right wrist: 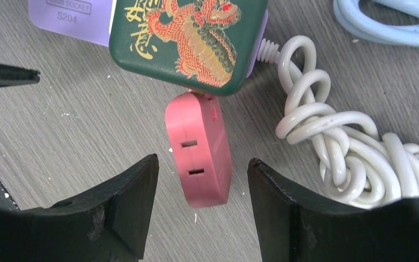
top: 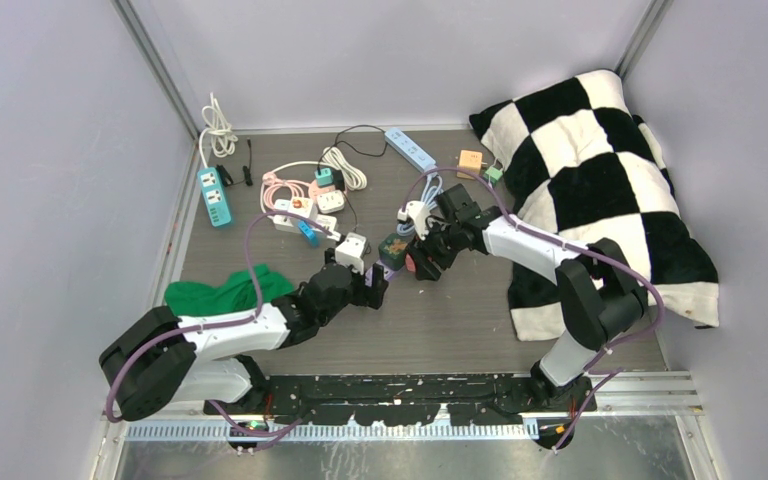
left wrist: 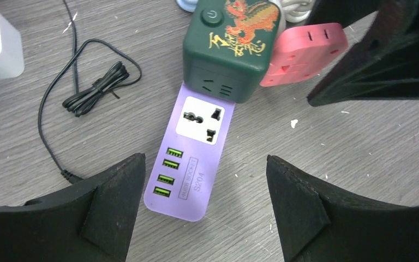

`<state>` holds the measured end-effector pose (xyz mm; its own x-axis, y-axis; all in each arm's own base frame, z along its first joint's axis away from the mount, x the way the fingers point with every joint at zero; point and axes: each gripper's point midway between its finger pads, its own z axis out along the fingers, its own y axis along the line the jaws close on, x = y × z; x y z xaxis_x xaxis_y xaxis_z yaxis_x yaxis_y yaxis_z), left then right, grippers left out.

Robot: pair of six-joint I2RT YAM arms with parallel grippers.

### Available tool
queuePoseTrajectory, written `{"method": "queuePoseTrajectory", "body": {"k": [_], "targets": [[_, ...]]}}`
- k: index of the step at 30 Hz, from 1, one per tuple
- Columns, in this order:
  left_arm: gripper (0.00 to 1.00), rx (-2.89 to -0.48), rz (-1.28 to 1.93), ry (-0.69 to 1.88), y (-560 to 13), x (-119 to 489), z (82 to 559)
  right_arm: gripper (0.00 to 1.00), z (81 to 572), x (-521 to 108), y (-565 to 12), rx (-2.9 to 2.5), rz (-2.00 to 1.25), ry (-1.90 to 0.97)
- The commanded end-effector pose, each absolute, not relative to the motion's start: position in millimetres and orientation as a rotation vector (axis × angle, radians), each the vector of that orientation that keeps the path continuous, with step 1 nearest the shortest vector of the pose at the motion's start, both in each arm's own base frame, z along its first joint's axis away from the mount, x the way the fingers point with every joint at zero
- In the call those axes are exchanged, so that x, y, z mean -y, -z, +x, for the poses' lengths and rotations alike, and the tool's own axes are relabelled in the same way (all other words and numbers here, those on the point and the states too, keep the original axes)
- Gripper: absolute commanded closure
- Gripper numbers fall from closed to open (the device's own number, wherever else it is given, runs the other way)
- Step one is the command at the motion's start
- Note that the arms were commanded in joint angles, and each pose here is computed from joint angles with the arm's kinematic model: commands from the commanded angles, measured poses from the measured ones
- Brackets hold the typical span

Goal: Pull the plug off the socket
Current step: Remove the plug from the socket.

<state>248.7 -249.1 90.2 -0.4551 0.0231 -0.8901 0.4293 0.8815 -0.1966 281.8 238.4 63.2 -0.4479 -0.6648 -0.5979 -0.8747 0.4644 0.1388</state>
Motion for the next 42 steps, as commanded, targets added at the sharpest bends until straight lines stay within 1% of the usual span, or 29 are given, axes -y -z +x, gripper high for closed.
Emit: {"method": "queuePoseTrajectory", "body": {"k": [1,5,9,17,21,26,28,42], "targets": [[0.17,-1.866,0.428,0.529,-111.5,262.9,256.1,0.37,292.9,-250.3,-68.7,-2.119,-1.322,-0.625],[0.16,-1.806,0.539,0.486,-111.1,266.3,261.0,0.40,299.1,-250.1,-68.9,-2.092,-1.293,-0.597],[0.16,-1.742,0.585,0.530,-116.4,271.1,268.7,0.48,303.8,-250.7,-67.5,-2.106,-1.248,-0.585],[0.15,-1.653,0.615,0.669,-125.6,275.2,288.7,0.70,302.0,-252.0,-65.5,-2.100,-1.258,-0.600],[0.14,-1.654,0.644,0.701,-120.5,282.8,294.2,0.89,299.1,-250.5,-62.7,-2.106,-1.274,-0.599],[0.11,-1.647,0.634,0.690,-110.8,283.8,305.0,0.97,297.2,-247.1,-62.5,-2.107,-1.288,-0.587],[0.11,-1.629,0.634,0.689,-111.2,284.8,309.3,0.99,296.5,-245.8,-62.3,-2.107,-1.301,-0.579],[0.12,-1.519,0.632,0.700,-113.3,292.2,325.6,0.99,289.7,-245.9,-62.0,-2.117,-1.324,-0.608]]}}
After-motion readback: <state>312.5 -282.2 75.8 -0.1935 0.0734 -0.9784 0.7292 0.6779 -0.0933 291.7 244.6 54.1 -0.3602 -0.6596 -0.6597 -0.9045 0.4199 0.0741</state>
